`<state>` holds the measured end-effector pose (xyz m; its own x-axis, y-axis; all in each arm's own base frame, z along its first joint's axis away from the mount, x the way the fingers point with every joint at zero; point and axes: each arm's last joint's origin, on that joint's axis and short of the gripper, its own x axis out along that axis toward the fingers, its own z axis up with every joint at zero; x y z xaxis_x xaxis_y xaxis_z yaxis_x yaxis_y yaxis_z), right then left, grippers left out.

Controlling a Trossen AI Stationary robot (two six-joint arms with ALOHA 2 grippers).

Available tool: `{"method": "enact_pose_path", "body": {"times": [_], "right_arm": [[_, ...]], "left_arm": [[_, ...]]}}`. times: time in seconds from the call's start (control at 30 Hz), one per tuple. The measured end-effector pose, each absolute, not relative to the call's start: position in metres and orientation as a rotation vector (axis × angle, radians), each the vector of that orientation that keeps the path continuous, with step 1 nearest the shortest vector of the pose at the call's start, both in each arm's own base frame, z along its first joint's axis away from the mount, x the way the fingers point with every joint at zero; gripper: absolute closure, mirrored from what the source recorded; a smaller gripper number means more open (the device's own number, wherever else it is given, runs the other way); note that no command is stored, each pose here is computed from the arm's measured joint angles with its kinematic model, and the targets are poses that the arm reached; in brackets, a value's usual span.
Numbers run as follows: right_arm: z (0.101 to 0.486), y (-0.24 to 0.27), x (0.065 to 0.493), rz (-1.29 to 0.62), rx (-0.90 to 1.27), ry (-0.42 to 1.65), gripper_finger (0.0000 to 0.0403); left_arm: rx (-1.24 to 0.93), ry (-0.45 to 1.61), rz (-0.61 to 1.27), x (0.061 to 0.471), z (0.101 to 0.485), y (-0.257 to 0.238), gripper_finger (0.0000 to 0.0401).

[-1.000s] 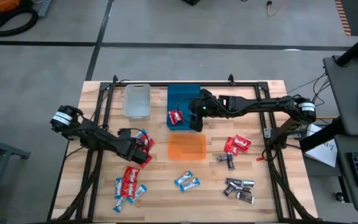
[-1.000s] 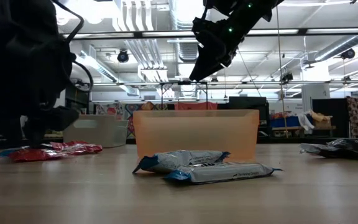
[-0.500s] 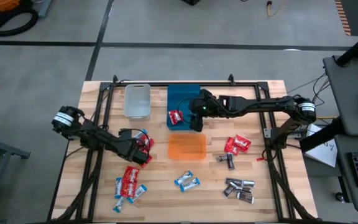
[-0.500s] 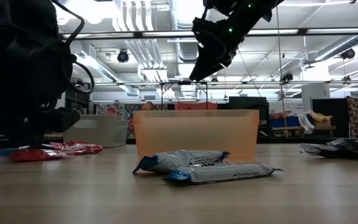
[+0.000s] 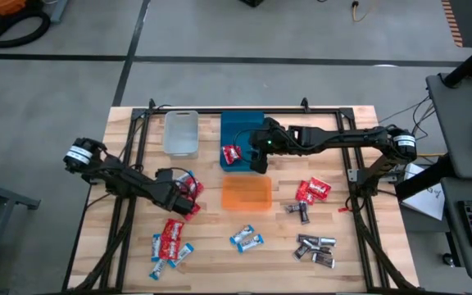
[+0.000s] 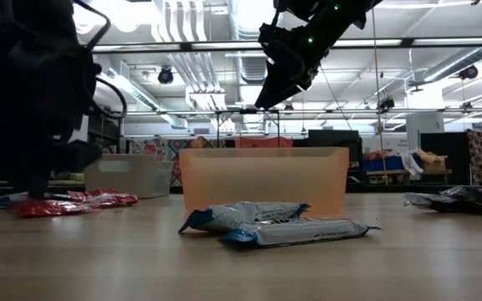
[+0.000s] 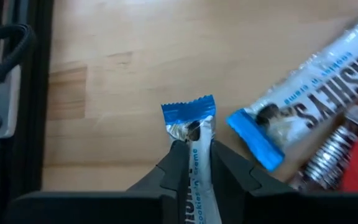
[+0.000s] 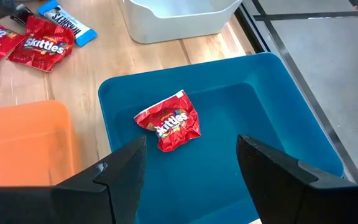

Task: Sort candy
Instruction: Put the blue chocolate bar into the gray bin

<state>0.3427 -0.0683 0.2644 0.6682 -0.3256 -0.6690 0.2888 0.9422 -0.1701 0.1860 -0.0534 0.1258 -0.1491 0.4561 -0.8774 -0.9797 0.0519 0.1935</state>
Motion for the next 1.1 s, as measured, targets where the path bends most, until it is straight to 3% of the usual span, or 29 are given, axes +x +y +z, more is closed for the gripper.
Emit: {"method": "enact_pose_path", "body": {"times": [0.27, 0.7, 1.1], "right_arm": [[0.264, -0.068, 0.343, -0.346, -0.052, 0.765, 0.0165], [0.256, -0.066, 0.339, -0.336, -0.06, 0.792, 0.0165], [0.266, -0.061, 0.321, -0.323, -0.1, 0.719, 0.0165]], "left_arm": [[-0.718, 1.021, 1.354, 0.183, 0.141, -0.052, 0.0396], [-0.693, 1.039, 1.216, 0.178, 0.159, -0.051, 0.04], [-0.503, 0.791, 0.918, 0.187, 0.236, -0.045, 0.0401]]}}
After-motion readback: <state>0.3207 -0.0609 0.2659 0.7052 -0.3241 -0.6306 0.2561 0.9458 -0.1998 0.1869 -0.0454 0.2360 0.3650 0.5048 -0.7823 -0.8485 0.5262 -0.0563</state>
